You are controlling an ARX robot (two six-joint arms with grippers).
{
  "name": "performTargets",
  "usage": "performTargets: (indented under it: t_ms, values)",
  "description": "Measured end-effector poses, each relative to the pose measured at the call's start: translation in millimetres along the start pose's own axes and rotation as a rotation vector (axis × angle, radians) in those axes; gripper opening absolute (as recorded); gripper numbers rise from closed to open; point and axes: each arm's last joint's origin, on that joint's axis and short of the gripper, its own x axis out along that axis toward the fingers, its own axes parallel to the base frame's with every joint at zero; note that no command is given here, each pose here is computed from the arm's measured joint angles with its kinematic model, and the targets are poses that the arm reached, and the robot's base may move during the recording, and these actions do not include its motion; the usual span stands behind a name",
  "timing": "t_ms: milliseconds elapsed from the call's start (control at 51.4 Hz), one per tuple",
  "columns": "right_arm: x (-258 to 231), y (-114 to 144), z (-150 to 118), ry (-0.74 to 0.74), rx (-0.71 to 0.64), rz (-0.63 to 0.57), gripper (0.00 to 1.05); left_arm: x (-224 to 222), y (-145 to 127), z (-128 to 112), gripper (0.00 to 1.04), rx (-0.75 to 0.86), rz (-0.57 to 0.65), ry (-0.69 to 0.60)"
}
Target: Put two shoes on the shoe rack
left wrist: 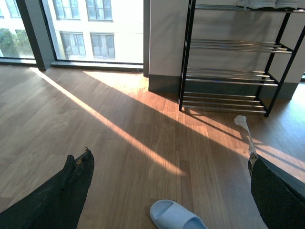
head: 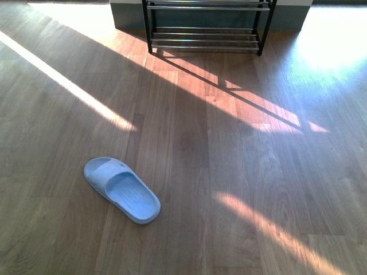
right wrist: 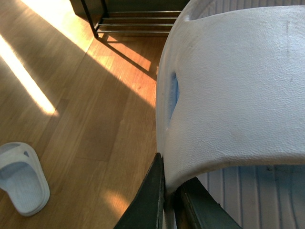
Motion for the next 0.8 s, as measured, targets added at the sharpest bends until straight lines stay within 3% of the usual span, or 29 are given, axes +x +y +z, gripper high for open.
performTargets:
  t_ms: [506, 623, 701, 798]
  values:
    - [0, 0, 0, 0.001, 0.000, 0.001, 0.02, 0, 0, 0, 0.95, -0.001, 0.002, 0.000]
    - [0, 0, 0, 0.001, 0.001, 0.000, 0.02, 6, -2, -1, 0.95, -0.096, 0.263, 0.267]
    - [0, 0, 0, 0.000, 0.000, 0.000, 0.02, 23, -2, -1, 0.95, -0.157, 0.403, 0.340]
    - [0, 0, 0, 0.000, 0.000, 0.000, 0.02, 66, -10, -6, 0.95, -0.237, 0.411, 0.387]
